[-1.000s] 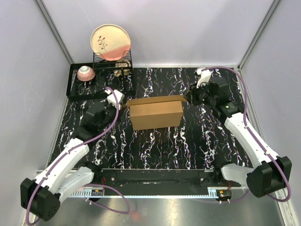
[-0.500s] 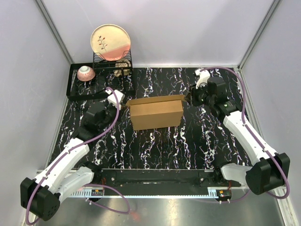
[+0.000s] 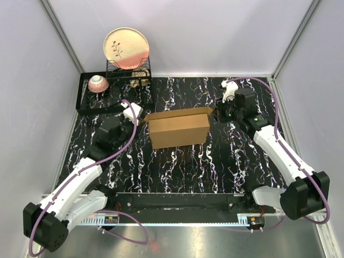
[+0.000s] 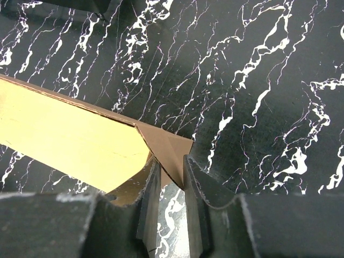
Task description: Fold the paper box
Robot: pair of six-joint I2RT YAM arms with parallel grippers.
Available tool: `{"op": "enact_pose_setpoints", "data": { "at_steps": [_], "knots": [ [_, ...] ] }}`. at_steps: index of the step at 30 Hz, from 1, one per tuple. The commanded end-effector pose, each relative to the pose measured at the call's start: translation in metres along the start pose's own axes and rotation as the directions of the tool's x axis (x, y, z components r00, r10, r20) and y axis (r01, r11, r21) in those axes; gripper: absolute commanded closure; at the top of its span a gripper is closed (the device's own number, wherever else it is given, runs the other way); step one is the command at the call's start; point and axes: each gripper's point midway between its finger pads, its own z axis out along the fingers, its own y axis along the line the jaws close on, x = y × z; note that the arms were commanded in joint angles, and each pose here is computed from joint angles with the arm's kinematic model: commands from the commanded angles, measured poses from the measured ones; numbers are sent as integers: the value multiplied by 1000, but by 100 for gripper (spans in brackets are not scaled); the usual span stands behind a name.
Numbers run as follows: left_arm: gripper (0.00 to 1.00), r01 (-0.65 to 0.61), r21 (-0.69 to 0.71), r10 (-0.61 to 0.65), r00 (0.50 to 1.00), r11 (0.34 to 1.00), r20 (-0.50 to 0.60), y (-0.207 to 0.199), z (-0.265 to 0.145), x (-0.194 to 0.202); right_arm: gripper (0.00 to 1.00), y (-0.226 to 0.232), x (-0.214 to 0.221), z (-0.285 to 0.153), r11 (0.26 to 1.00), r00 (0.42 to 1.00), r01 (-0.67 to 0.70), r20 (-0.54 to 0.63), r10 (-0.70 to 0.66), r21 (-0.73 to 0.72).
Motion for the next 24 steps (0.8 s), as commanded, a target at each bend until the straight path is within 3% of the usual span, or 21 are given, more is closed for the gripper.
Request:
{"op": "enact_pose_setpoints", "data": {
  "at_steps": [1, 10, 24],
  "knots": [
    [100, -11, 10, 11, 1000, 1000, -8, -3, -1, -5, 72, 9, -21, -8, 1000, 999, -23, 48, 24, -13],
    [100, -19, 11, 19, 1000, 1000, -11, -3, -2, -6, 87, 20, -35, -10, 993, 993, -104, 44, 106, -53],
    [100, -25, 20, 25, 999, 999, -22, -6, 0, -5, 98, 24, -39, -7, 977, 978, -207, 0, 207, -48]
  ]
}}
